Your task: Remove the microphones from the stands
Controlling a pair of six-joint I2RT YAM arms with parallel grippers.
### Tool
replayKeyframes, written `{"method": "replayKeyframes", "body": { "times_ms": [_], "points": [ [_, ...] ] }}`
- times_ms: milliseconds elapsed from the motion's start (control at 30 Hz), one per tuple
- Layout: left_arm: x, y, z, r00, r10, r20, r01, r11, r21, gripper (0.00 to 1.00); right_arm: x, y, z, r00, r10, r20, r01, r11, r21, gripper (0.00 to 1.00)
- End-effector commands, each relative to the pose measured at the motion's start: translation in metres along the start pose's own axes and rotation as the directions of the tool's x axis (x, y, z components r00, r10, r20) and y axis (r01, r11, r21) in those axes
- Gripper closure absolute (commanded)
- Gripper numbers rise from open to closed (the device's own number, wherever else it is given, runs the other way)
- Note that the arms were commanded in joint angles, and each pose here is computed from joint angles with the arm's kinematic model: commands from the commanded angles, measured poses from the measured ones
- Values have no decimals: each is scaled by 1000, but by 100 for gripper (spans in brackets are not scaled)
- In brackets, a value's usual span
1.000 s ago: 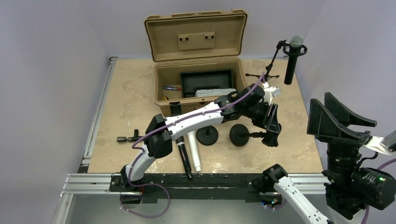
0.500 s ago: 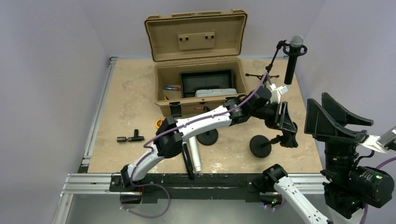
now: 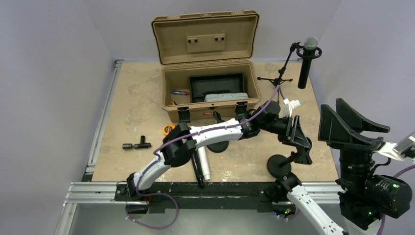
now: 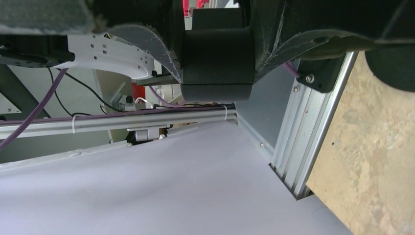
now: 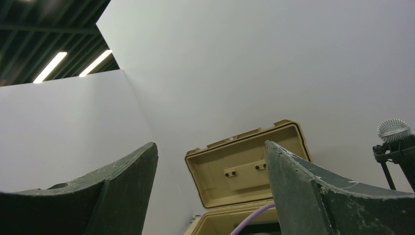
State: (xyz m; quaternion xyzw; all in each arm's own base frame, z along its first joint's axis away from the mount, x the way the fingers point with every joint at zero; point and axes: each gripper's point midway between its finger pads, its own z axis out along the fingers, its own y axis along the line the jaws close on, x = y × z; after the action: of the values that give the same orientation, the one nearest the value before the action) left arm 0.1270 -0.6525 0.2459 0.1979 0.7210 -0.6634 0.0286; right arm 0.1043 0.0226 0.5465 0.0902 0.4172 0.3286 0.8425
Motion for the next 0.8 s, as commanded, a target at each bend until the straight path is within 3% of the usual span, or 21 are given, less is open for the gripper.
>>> {"method": "replayKeyframes", "body": {
  "times_ms": [0, 133, 333, 400, 433, 533, 767],
  "points": [
    [-7, -14, -33, 996, 79, 36, -77, 996, -51, 76, 5, -3, -1, 1000, -3, -7, 3, 1000, 7, 22],
    [-15, -10, -58, 991, 112, 68, -105, 989, -103, 43, 11, -4, -1, 1000, -1, -23, 1, 1000, 9, 21],
    [-24, -17, -87, 983, 171, 68, -157, 972, -175, 4, 30, -11, 5, 996, -9, -84, 13, 999, 42, 20],
    [-26, -19, -97, 979, 193, 66, -176, 963, -206, 0, 37, -15, 8, 994, -13, -106, 19, 998, 60, 19],
    [-26, -19, -102, 975, 215, 61, -196, 954, -225, 0, 41, -17, 10, 993, -15, -119, 23, 997, 73, 13],
    [-27, -22, -125, 961, 272, 52, -245, 922, -299, 0, 57, -27, 17, 985, -17, -172, 38, 991, 125, 7],
    [-38, -62, -223, 885, 458, 89, -369, 803, -468, 0, 92, -50, 34, 974, 10, -225, 47, 968, 247, 1]
  ]
}}
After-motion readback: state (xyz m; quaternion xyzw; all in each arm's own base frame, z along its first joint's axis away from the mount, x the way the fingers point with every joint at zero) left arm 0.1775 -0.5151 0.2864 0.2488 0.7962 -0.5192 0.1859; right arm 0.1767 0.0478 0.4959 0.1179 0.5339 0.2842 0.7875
